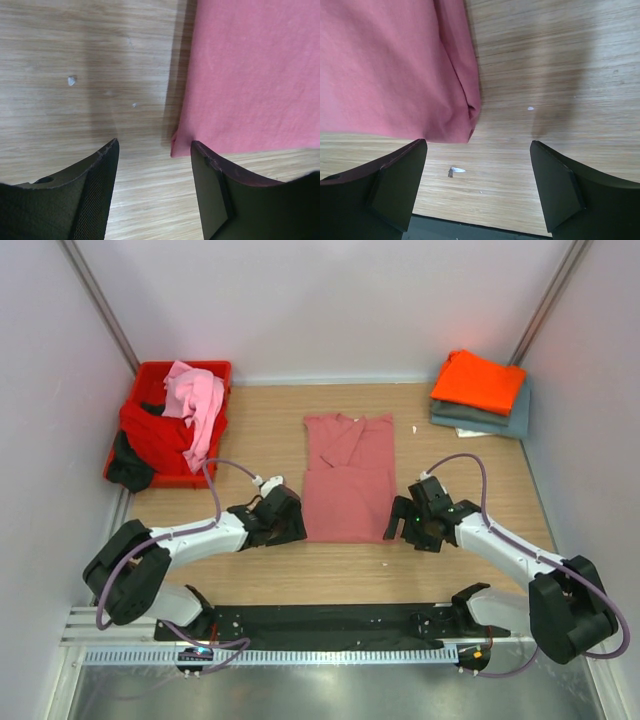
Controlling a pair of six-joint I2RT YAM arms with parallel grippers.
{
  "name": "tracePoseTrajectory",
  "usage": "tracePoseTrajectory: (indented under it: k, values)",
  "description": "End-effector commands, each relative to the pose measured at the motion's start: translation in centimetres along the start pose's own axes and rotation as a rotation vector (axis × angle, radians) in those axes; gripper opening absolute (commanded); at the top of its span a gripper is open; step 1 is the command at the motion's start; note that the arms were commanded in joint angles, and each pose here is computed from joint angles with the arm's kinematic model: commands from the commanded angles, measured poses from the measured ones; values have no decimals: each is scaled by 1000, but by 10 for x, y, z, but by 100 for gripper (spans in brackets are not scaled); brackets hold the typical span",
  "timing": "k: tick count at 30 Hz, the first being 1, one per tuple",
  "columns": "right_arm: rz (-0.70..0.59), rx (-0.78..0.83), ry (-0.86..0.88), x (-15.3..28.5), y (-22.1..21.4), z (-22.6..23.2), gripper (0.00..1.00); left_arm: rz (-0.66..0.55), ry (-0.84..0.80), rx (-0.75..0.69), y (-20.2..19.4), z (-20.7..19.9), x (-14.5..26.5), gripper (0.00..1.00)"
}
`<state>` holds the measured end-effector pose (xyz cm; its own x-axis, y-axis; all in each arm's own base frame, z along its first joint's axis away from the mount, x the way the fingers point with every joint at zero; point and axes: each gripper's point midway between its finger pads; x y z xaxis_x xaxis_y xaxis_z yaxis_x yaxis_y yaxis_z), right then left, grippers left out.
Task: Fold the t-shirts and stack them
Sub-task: Fold the tshirt
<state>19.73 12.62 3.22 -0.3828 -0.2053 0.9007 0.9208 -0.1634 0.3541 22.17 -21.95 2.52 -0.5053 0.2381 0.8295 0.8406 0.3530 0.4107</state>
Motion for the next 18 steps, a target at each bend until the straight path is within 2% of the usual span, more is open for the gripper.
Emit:
tracePoseTrajectory:
  k: [1,7,13,14,16,17,18]
  values:
    - [-67,-20,100,0,15,21,90,-16,-49,31,1,-12,-7,61]
    - [-53,-26,100,-13,8,18,83,30,-41,47,-16,-7,-25,58]
    - [-40,-28,99,-24,5,16,66,35,-41,44,-20,-7,-28,47]
    - [-32,-30,97,-26,3,16,60,35,-40,45,-21,-7,-29,45]
    - [-28,-29,104,-28,1,16,53,38,-40,42,-22,-7,-31,35]
    - [-27,-28,107,-28,1,17,45,40,-43,41,-22,-9,-31,31]
    - [-27,-28,105,-29,1,16,42,41,-46,42,-23,-10,-31,19]
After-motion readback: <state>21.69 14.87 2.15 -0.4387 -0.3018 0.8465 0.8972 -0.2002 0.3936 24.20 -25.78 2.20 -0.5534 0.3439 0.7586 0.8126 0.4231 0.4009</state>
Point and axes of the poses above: each gripper's point midway between its finger pads, its own x axis back along the fingers, its own z axis along the line the jaws close on, y = z × x, and after that the axes turned 8 degrees about x, right-handed
